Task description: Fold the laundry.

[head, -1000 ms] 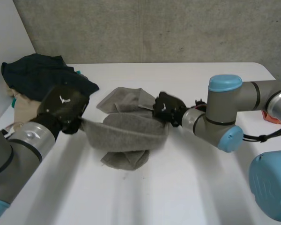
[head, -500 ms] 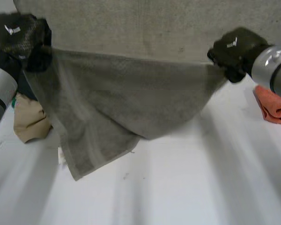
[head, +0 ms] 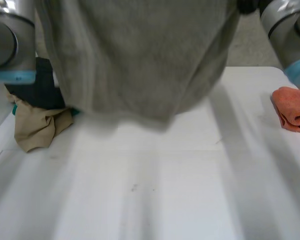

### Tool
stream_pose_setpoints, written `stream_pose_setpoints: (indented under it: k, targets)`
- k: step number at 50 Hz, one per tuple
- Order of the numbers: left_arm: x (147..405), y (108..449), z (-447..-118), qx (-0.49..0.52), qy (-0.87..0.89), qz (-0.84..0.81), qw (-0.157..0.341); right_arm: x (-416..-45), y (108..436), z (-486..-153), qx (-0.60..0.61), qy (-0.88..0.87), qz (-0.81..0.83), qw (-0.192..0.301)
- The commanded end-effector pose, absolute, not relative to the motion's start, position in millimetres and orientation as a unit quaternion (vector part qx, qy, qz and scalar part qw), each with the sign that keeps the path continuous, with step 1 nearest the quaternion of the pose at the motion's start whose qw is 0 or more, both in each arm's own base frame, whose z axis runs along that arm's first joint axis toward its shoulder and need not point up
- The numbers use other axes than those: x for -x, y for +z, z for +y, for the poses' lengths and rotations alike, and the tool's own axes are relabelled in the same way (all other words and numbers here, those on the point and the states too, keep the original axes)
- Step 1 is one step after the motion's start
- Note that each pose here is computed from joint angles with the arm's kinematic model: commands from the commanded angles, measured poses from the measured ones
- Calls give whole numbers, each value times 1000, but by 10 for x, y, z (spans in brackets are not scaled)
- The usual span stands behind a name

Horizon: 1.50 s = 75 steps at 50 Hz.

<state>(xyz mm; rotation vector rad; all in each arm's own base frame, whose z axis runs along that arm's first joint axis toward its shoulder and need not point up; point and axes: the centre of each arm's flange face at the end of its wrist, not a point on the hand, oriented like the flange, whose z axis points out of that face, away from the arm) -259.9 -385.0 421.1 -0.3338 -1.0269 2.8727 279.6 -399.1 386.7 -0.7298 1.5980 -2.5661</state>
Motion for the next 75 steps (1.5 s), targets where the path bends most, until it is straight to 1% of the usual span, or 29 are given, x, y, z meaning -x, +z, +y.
stream_pose_setpoints:
  k: [1, 4, 5, 6, 7, 8, 9, 12, 13, 15, 17, 19, 21, 23, 27, 34, 38, 40, 42, 46, 52, 54, 59, 62, 68, 75]
  targets:
    - [2581, 4078, -3826, 96, 929, -355, 41, -2730, 3888, -3733, 248, -818, 519, 11]
    - [2575, 3825, -3784, 107, 911, -397, 41, -2721, 3718, -3698, 265, -799, 539, 2]
    - [2569, 3762, -3765, 110, 906, -407, 41, -2722, 3552, -3654, 282, -779, 560, -3]
    - [2562, 3701, -3742, 113, 901, -417, 40, -2714, 3463, -3628, 292, -767, 572, -8]
    - [2550, 3532, -3701, 119, 889, -441, 41, -2697, 3363, -3598, 301, -752, 586, -12]
    - [2541, 3449, -3673, 123, 882, -453, 40, -2682, 3291, -3552, 312, -738, 598, -17]
    - [2533, 3376, -3641, 126, 876, -463, 40, -2642, 3127, -3447, 336, -704, 625, -25]
    - [2504, 3071, -3470, 147, 850, -504, 44, -2573, 2808, -3260, 380, -634, 673, -34]
    - [2498, 2994, -3419, 155, 843, -514, 46, -2531, 2562, -3107, 413, -577, 704, -32]
    - [2493, 2780, -3244, 181, 821, -538, 59, -2483, 2336, -2942, 444, -520, 729, -26]
    - [2495, 2649, -3121, 201, 807, -550, 69, -2445, 2078, -2738, 477, -461, 748, -11]
    - [2518, 2520, -2939, 225, 792, -562, 86, -2443, 1973, -2670, 488, -448, 749, 0]
    - [2527, 2446, -2850, 235, 782, -569, 95, -2439, 1892, -2691, 486, -457, 744, 0]
    - [2533, 2359, -2759, 244, 772, -579, 99, -2435, 1877, -2756, 480, -474, 738, -7]
    - [2535, 2306, -2691, 250, 764, -586, 103, -2472, 1948, -2869, 471, -515, 716, -14]
    - [2508, 2346, -2565, 254, 755, -595, 105, -2442, 2184, -3066, 463, -557, 689, -36]
    - [2481, 2333, -2504, 255, 748, -604, 106, -2459, 2257, -3087, 493, -562, 663, -45]
    - [2475, 2323, -2482, 256, 746, -606, 106, -2503, 2292, -3058, 531, -561, 633, -46]
    - [2461, 2305, -2458, 256, 743, -609, 106, -2545, 2262, -3040, 557, -555, 617, -39]
    - [2454, 2284, -2425, 257, 741, -612, 107, -2633, 2045, -3048, 604, -532, 593, -20]
    - [2445, 2262, -2413, 257, 738, -615, 107, -2688, 1701, -3251, 617, -510, 598, -19]
    - [2444, 2266, -2412, 257, 739, -614, 107, -2698, 1571, -3346, 616, -503, 606, -24]
    - [2437, 2290, -2407, 256, 741, -611, 106, -2690, 1409, -3480, 610, -493, 619, -47]
    - [2432, 2300, -2409, 255, 742, -611, 105, -2687, 1303, -3526, 608, -486, 626, -52]
    - [2424, 2300, -2416, 254, 743, -611, 104, -2694, 1210, -3585, 605, -483, 631, -54]
    - [2412, 2378, -2403, 251, 750, -604, 101, -2654, 1383, -3687, 552, -511, 657, -47]
